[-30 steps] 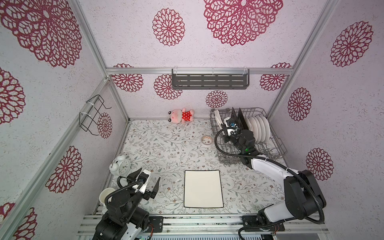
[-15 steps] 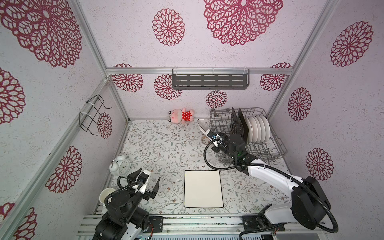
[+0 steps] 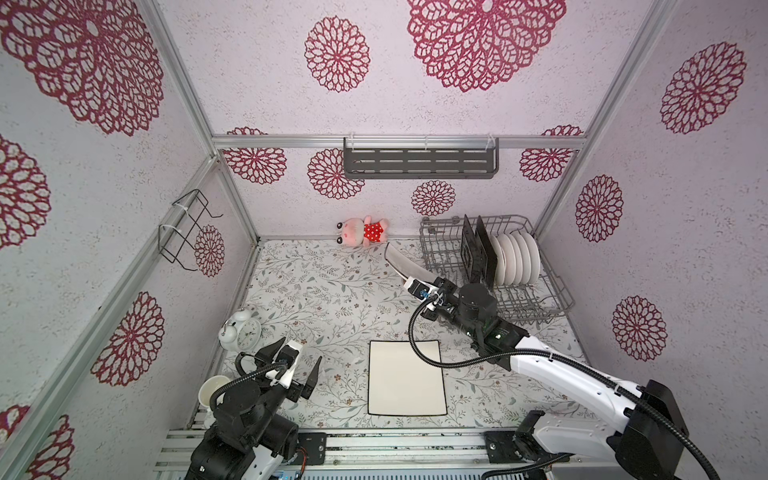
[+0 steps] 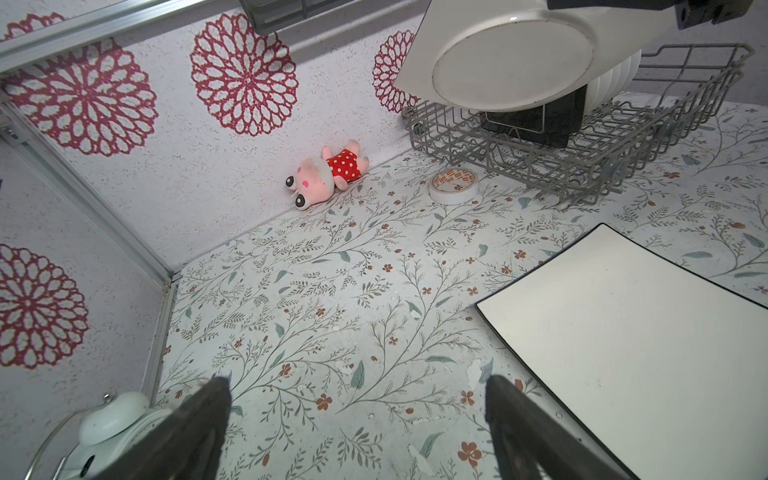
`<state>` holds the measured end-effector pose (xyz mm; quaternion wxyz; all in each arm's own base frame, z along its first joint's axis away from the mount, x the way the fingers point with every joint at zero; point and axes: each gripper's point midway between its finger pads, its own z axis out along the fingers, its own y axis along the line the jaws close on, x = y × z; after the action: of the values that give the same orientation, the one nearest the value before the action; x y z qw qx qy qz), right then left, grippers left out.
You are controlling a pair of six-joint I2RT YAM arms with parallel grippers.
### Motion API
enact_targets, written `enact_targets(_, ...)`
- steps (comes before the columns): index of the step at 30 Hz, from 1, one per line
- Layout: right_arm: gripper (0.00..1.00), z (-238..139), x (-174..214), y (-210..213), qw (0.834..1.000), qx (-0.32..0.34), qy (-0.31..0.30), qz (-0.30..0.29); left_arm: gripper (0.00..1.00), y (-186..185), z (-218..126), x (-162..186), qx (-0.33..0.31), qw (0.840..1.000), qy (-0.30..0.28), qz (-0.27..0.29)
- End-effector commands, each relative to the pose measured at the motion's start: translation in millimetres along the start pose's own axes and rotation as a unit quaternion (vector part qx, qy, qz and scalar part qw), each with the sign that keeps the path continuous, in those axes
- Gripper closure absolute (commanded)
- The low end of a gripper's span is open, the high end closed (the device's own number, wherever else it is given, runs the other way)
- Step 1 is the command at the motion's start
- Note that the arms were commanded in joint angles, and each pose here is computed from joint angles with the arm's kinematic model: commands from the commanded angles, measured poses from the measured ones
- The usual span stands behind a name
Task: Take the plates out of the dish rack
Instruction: 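Lift the white square plate up out of the rack with the right gripper, then swing the held plate toward the robot over the plate on the table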
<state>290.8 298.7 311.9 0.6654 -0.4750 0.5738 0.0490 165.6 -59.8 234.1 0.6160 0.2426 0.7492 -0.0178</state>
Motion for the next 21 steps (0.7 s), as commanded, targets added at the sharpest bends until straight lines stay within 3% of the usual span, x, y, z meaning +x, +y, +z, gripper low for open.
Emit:
enact_targets(1,1.00,-39,-75,-47,0.989,0.097,-0.108,-0.021,0.03,-3,-6,-10,0.012,1.000,-0.020,0.003)
enact_targets(21,1.00,-93,-106,55,0.988,0.057,-0.100,-0.103,0.03,-19,-12,-10,0.060,0.998,-0.019,0.009)
